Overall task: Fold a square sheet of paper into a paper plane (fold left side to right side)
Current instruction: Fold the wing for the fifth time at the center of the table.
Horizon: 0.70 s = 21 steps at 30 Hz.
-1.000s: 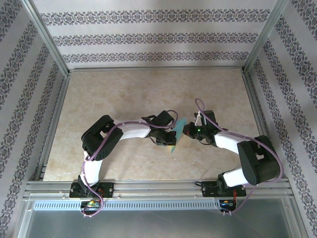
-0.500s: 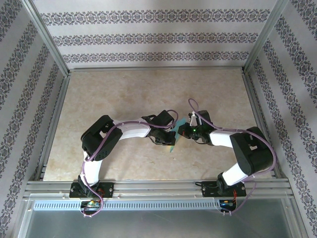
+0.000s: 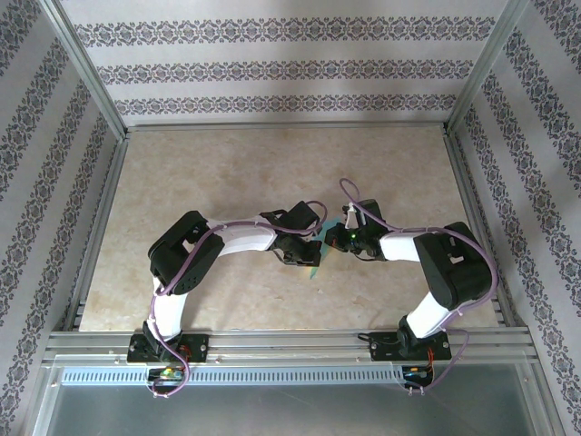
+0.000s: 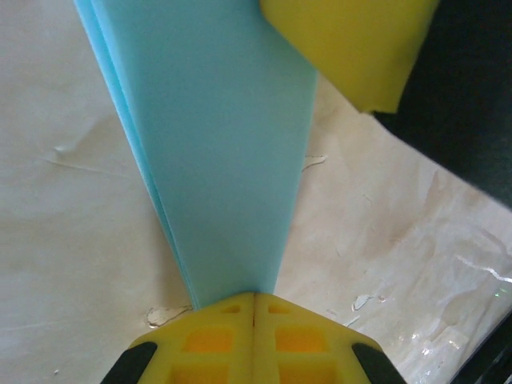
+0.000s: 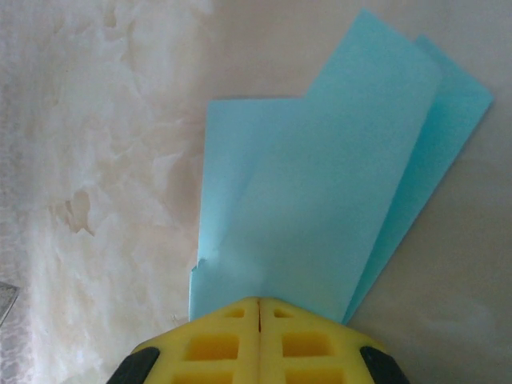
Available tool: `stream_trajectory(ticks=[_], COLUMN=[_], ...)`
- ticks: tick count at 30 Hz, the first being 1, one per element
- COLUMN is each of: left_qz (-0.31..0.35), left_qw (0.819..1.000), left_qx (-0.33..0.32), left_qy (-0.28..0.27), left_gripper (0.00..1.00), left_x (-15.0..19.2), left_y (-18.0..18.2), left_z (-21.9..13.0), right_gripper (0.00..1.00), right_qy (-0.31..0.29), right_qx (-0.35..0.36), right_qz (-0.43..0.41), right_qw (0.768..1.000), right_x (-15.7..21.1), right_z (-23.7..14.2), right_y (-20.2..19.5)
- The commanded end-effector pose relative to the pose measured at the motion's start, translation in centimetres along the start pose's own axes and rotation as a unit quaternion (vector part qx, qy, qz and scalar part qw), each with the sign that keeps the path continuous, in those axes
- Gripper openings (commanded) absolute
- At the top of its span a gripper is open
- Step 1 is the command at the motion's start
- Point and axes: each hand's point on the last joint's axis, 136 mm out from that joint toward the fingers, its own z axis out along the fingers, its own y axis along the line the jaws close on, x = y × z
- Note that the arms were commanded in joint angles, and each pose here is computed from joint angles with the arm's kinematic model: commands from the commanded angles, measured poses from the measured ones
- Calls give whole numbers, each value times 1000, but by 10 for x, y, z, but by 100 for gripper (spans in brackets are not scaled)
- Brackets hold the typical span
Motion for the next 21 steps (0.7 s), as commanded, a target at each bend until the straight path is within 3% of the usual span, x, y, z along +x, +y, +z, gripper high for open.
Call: stream_trajectory(ticks=[1, 21], left_qz=[-26, -25], left_qw=[990, 989], left_qx=[-126, -128], left_qy=[66, 69], left_gripper=[0, 0], left_x=[44, 45], left_y=[63, 65], left_z=[7, 8], right_gripper=[0, 0], right_qy=[-8, -38], right_qx=[28, 19], right_qz=[-13, 41], right_qw=[999, 998], right_x=[-6, -60], right_z=[4, -4], right_y=[-10, -32])
